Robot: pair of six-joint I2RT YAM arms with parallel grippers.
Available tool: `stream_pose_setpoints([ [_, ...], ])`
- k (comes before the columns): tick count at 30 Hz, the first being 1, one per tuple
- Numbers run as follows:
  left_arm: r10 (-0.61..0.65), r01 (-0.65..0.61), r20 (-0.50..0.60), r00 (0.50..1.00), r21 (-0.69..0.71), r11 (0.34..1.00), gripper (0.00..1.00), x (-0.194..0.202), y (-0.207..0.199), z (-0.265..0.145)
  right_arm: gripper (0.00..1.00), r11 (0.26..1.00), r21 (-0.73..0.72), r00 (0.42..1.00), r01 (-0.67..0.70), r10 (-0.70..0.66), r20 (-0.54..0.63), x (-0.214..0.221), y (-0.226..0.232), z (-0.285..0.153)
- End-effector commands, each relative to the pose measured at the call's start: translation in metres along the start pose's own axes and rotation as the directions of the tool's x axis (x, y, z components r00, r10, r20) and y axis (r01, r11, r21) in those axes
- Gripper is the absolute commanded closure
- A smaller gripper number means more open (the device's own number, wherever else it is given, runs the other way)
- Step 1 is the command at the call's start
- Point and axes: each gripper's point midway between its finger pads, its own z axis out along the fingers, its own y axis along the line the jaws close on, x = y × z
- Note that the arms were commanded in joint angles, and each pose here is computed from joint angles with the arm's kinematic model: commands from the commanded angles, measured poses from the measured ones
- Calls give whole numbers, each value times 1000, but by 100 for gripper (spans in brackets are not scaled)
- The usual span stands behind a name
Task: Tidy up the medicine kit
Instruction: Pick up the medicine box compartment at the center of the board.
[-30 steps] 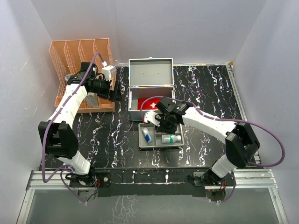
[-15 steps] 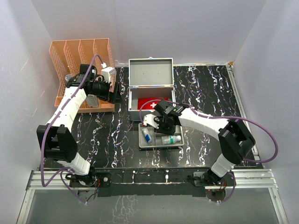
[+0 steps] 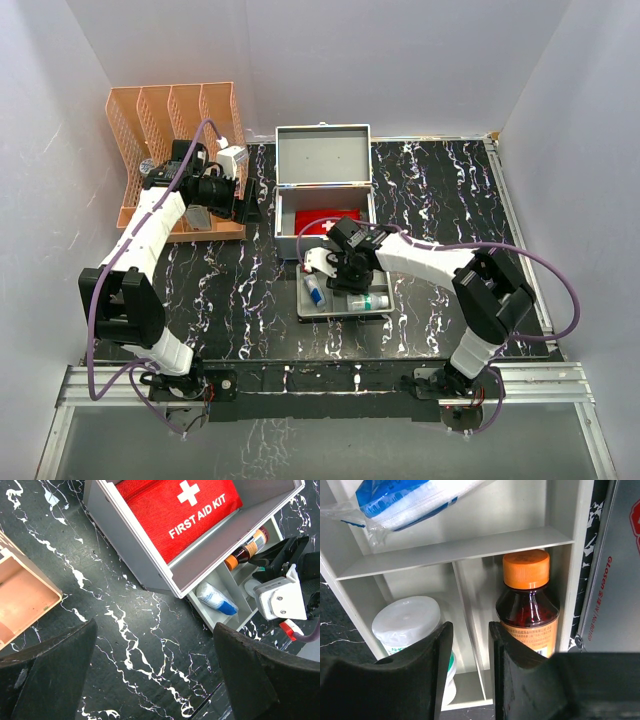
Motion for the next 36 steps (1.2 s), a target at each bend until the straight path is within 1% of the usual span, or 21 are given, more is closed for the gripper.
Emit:
stream_pose_setpoints([
  [1, 20, -21, 44, 999, 22, 1000, 1, -7, -11, -12, 63, 1000, -6, 999, 18, -18, 27, 0, 1, 7],
  [6, 23, -24, 48, 999, 22, 999, 1, -7, -11, -11, 61, 999, -40, 1000, 16, -16, 2, 16, 14, 19],
  [11, 22, -23, 49, 999, 26, 999, 1, -6, -11, -10, 65, 994, -104, 1000, -17, 15, -17, 31, 33, 30],
  [19, 21, -23, 48, 999, 36, 999, 1, -3, -13, -9, 65, 984, -170, 997, -59, 51, -50, 52, 59, 37],
  [22, 24, -26, 52, 998, 38, 999, 1, -3, -13, -9, 68, 977, -197, 996, -76, 66, -56, 57, 67, 40],
  [25, 27, -29, 57, 998, 39, 999, 1, -4, -14, -10, 74, 971, -220, 995, -88, 76, -62, 61, 74, 42],
  [26, 26, -29, 58, 998, 37, 999, 1, -4, -14, -10, 77, 970, -226, 995, -91, 79, -65, 62, 77, 43],
  [27, 27, -30, 59, 998, 37, 999, 1, -4, -14, -10, 83, 969, -230, 994, -95, 82, -69, 64, 78, 43],
  [29, 28, -30, 59, 998, 36, 999, 1, -3, -14, -11, 100, 967, -235, 993, -102, 87, -76, 66, 81, 43],
  [36, 30, -33, 59, 998, 37, 999, 1, -2, -14, -10, 100, 956, -257, 988, -141, 119, -99, 61, 82, 31],
])
